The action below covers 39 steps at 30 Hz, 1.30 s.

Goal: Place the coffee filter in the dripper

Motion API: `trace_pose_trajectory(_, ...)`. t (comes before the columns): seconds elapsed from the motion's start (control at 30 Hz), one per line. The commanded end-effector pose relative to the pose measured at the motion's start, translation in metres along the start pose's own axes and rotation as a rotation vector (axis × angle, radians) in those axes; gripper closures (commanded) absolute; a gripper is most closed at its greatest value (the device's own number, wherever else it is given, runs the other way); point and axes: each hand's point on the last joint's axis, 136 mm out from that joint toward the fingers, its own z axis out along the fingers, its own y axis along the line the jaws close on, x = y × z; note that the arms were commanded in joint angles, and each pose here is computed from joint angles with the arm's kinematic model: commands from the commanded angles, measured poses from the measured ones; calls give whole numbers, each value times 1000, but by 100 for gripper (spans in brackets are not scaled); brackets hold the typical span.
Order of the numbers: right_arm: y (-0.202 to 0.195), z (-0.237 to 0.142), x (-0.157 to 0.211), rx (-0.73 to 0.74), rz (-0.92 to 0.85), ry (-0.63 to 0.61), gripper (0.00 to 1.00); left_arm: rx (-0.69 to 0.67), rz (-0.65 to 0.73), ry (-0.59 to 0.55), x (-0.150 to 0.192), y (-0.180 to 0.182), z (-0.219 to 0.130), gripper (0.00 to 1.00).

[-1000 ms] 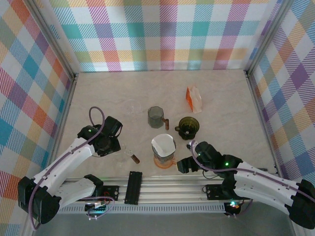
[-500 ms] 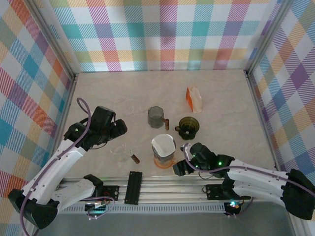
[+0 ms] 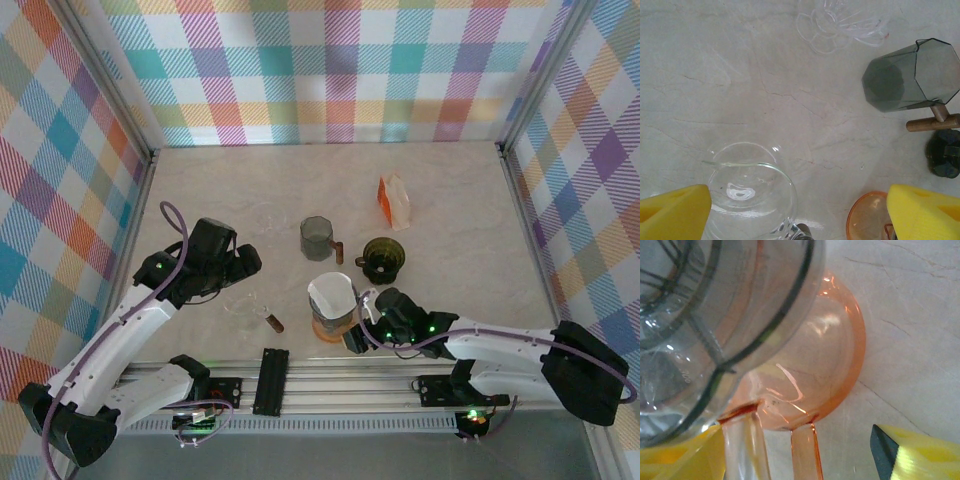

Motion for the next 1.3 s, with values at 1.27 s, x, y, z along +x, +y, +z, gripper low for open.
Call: trace_pose_trajectory(1.27,16,124,-153,-78,-190,-135,35,143,-8,-203,-18,8,-54,8)
